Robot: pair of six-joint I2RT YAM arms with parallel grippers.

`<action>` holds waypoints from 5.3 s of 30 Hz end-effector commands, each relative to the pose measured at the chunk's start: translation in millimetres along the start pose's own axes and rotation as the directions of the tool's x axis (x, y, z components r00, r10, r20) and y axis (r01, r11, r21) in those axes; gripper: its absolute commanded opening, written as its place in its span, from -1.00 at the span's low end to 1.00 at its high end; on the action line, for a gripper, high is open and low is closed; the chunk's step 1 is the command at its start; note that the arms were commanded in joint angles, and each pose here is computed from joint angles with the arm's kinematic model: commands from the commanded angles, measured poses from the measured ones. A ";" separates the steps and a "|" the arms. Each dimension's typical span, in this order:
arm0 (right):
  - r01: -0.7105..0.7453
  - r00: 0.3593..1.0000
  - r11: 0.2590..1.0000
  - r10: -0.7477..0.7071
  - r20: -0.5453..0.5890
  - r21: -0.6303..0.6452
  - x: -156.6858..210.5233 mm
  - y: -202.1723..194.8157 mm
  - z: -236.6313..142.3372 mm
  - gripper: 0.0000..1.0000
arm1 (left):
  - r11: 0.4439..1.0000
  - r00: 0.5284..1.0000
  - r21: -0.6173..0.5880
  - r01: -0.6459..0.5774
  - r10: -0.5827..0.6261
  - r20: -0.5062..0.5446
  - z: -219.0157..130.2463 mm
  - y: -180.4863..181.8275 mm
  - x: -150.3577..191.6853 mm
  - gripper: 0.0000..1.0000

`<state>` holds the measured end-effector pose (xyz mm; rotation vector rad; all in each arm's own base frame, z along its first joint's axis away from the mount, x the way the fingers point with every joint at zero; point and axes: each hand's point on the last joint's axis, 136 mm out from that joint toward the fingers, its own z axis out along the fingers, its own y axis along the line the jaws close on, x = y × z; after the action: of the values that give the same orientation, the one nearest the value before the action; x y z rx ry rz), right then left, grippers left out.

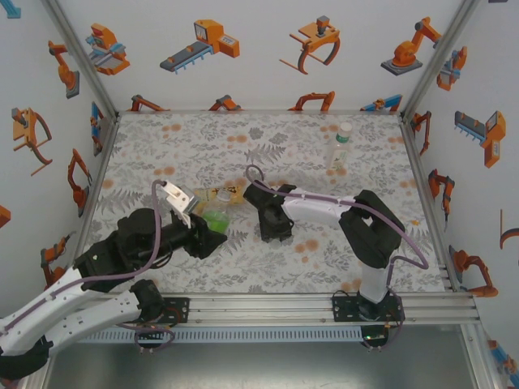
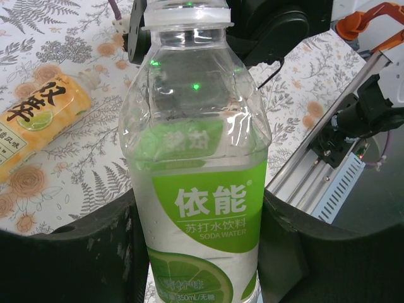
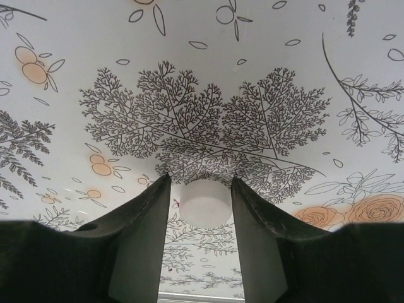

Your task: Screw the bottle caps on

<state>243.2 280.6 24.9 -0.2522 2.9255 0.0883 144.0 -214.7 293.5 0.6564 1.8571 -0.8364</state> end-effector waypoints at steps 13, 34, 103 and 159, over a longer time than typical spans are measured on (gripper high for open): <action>0.016 0.999 0.998 -0.014 -0.046 0.053 22.1 -11.5 -11.7 -0.14 | 1.000 1.000 0.006 0.020 -0.020 0.000 1.2 -0.8 0.2 -0.91; 0.041 0.999 0.999 -0.042 0.029 0.034 13.6 -10.8 -5.4 -0.15 | 1.000 1.000 0.007 0.023 -0.023 0.000 4.0 -1.4 -0.9 -0.91; 0.899 0.378 0.347 -0.305 0.874 -0.268 56.9 30.1 -361.4 -0.77 | 0.788 0.882 0.505 -0.353 0.460 -0.102 15.3 -81.4 24.7 -1.00; 0.981 0.181 -0.029 -0.243 0.953 -0.194 95.1 66.5 -367.4 -1.00 | 0.686 0.846 0.581 -0.439 0.533 0.009 -3.8 -101.9 15.6 -1.00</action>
<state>70.3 301.8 368.2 -1.5277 1.2481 1.2269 59.7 -268.2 285.9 1.6012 1.5386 -0.9780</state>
